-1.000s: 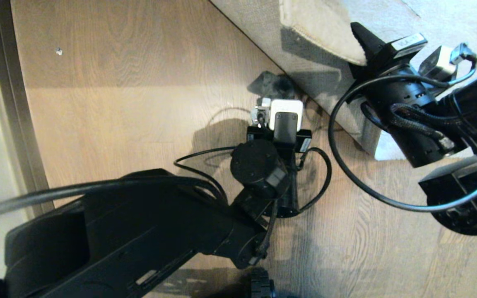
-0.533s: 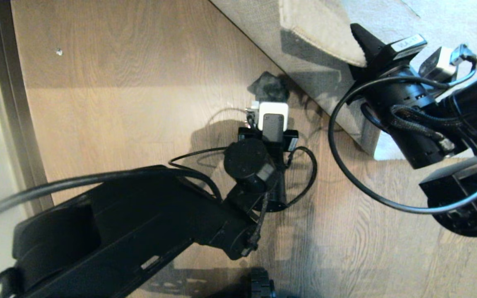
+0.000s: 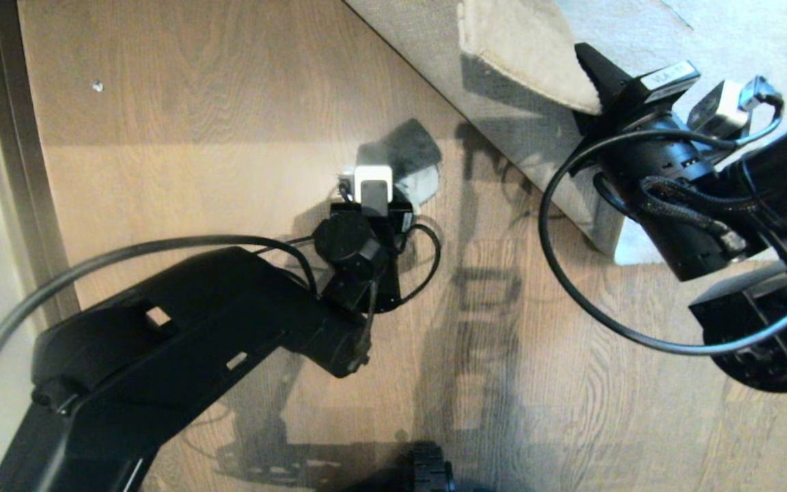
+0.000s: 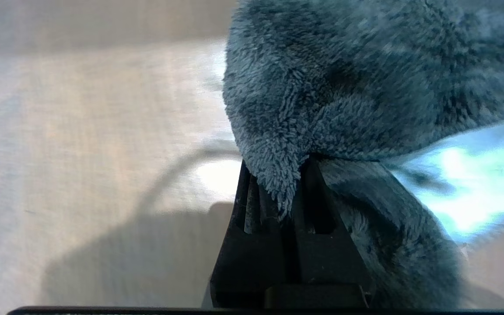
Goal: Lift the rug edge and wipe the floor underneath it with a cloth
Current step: Wipe the floor under the carpet with a rag
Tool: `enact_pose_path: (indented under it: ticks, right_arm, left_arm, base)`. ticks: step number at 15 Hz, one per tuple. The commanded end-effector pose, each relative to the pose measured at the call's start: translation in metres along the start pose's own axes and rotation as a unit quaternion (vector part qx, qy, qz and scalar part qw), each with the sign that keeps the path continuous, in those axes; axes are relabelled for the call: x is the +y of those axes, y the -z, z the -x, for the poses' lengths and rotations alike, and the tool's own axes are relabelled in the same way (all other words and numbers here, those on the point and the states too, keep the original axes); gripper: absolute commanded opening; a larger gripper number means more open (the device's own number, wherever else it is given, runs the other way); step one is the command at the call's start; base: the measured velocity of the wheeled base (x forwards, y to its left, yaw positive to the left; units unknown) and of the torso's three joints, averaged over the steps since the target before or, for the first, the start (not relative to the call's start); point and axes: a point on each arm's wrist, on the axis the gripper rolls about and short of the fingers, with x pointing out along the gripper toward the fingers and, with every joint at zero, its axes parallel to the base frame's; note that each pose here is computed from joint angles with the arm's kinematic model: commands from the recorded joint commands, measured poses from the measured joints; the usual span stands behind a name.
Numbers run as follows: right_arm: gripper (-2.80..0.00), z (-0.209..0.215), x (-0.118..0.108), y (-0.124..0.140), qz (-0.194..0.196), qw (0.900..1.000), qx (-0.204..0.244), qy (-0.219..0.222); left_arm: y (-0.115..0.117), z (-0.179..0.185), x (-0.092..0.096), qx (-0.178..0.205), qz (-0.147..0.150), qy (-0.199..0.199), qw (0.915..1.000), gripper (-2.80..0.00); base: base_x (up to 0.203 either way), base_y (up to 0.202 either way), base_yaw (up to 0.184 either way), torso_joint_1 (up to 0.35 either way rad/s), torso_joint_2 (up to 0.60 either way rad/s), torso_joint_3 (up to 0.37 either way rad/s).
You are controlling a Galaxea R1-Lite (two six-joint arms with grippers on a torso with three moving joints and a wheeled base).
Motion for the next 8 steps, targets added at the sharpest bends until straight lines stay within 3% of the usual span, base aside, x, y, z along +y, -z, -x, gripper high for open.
enact_pose_path:
  ticks: [1,5,8]
  right_arm:
    - [-2.8,0.0,0.004,-0.002,-0.005,1.0,-0.008,-0.019]
    - [-2.8,0.001,0.005,-0.002,-0.005,1.0,-0.008,-0.02]
    - [-2.8,0.0,0.004,-0.001,-0.005,1.0,-0.008,-0.02]
  left_arm:
    - [0.011,-0.015,0.021,-0.009,-0.002,-0.03,0.9995,-2.8]
    - [0.021,-0.045,0.066,-0.016,-0.019,-0.078,0.9967,-2.8]
    - [0.008,-0.071,0.096,-0.043,-0.018,-0.114,0.9924,-2.8]
  base:
    - [0.0,0.0,0.0,0.0,0.0,0.0]
    - [0.0,0.0,0.0,0.0,0.0,0.0]
    - [0.0,0.0,0.0,0.0,0.0,0.0]
